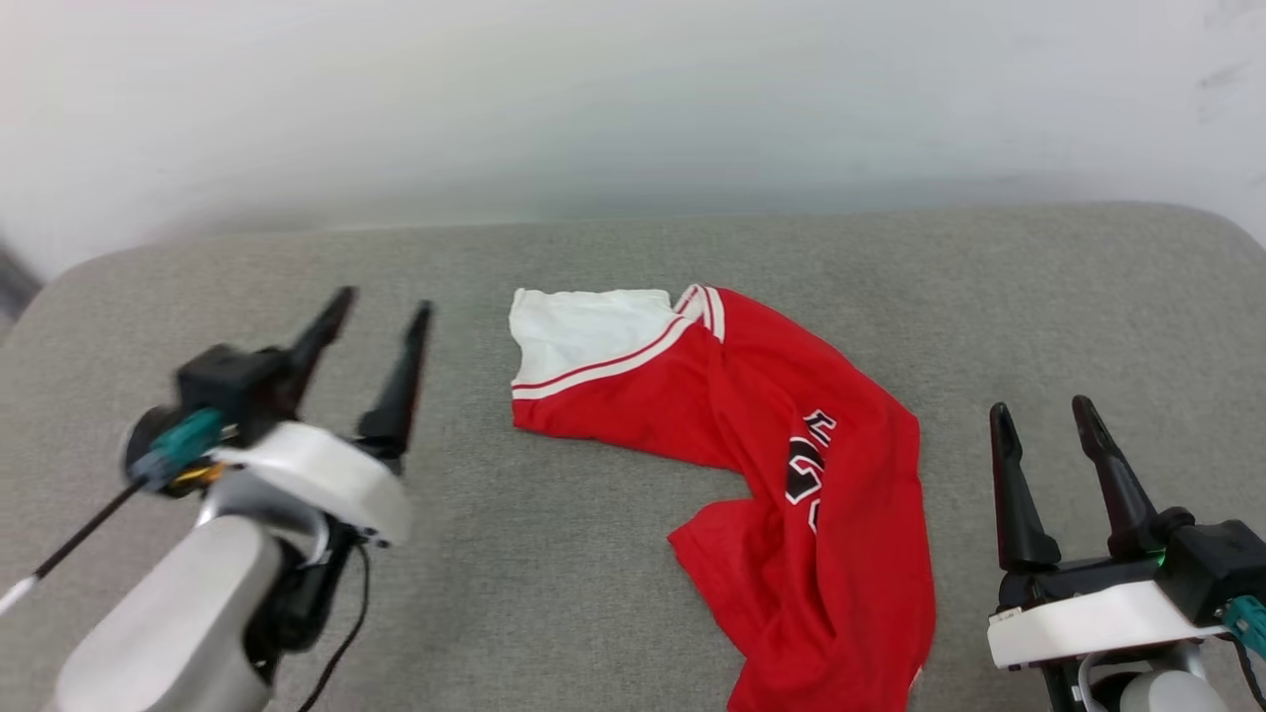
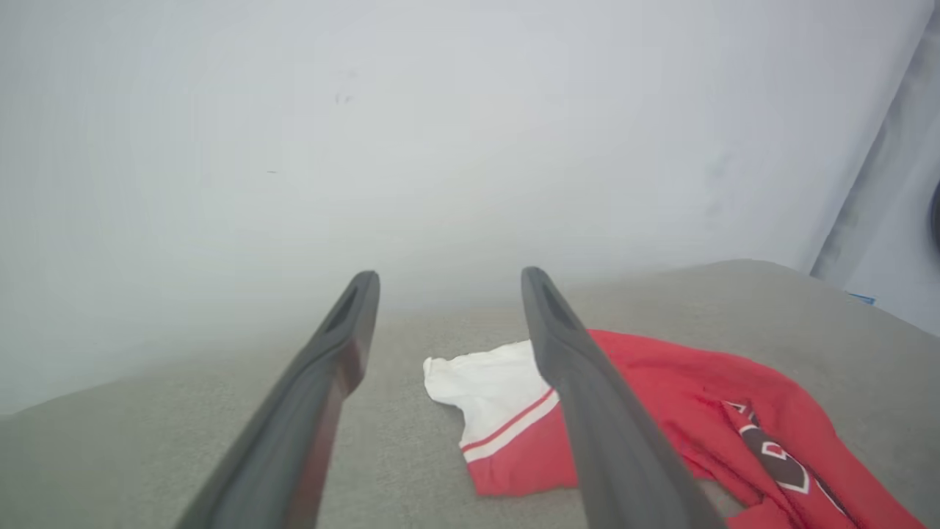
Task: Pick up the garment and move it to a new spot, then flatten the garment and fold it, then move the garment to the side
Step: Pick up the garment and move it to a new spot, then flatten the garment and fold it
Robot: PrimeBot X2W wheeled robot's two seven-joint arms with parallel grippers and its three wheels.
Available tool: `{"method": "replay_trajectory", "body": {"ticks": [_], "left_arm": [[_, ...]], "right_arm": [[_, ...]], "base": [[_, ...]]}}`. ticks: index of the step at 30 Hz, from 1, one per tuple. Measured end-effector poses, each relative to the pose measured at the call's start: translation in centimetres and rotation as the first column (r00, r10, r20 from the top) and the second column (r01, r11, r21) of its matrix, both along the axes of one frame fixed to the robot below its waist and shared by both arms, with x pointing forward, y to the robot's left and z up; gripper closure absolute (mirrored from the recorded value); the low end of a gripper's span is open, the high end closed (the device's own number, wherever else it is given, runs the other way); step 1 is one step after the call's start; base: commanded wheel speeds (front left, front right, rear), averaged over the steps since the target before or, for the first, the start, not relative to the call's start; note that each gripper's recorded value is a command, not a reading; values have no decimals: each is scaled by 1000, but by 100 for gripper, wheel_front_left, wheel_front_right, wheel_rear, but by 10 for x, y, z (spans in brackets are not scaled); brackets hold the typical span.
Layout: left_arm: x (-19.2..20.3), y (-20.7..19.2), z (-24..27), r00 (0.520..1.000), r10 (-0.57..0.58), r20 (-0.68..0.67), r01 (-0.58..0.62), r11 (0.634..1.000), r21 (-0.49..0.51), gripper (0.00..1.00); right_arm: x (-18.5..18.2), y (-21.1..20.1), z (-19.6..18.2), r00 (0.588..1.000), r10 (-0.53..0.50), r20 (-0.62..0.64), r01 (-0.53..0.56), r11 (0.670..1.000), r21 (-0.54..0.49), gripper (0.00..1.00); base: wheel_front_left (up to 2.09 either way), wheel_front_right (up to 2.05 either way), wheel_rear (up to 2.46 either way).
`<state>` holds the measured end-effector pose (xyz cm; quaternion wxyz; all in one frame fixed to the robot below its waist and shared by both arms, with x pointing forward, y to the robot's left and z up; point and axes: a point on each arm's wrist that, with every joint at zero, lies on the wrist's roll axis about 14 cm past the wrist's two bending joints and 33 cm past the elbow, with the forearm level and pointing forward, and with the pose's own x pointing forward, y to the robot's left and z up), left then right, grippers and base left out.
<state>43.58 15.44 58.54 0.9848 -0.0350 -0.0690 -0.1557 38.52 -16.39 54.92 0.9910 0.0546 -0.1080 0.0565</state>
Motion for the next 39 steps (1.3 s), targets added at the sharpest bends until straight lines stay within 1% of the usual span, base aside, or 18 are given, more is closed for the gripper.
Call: {"method": "replay_trajectory", "body": {"ticks": [3, 6, 9, 12, 15, 20, 26, 30, 31, 34, 39], "left_arm": [[-15, 34, 7, 993, 113, 28, -112, 992, -53, 0], [-35, 54, -1, 983, 182, 33, -180, 982, -54, 0], [-54, 56, -13, 980, 195, 30, -194, 980, -42, 0], [-69, 50, -17, 979, 201, 34, -198, 976, -88, 0], [-82, 46, -22, 979, 200, 34, -196, 974, -110, 0], [-91, 34, -30, 986, 163, 27, -157, 978, -139, 0], [-86, 25, -42, 993, 114, 4, -113, 987, -117, 0], [-74, 18, -53, 997, 73, -38, -78, 988, -133, 0], [-69, 16, -56, 997, 59, -49, -64, 991, -117, 0], [-49, 0, -68, 992, -25, -125, 22, 999, -30, 0], [7, -14, -61, 975, -115, -193, 125, 991, 42, 0]], "right_arm": [[1, 7, 4, 1000, 20, 11, -20, 1000, 3, 0], [1, 10, 6, 999, 30, 18, -30, 999, 10, 0], [1, 17, 4, 999, 50, 13, -51, 999, 8, 0], [-1, 19, -1, 998, 57, -1, -57, 998, -4, 0], [-3, 19, -5, 998, 56, -14, -56, 998, -8, 0], [-4, 18, -7, 998, 52, -23, -52, 999, -10, 0], [-4, 11, -15, 998, 32, -46, -32, 999, 2, 0], [-2, 6, -20, 998, 16, -58, -17, 1000, -15, 0], [0, 2, -19, 998, 5, -57, -6, 1000, -16, 0], [4, -9, -25, 997, -27, -71, 26, 999, -25, 0], [20, -15, -35, 995, -45, -94, 42, 999, -33, 0]], "base": [[0, 0, 0], [0, 0, 0], [0, 0, 0], [0, 0, 0], [0, 0, 0], [0, 0, 0], [0, 0, 0], [0, 0, 0], [0, 0, 0], [0, 0, 0], [0, 0, 0]]}}
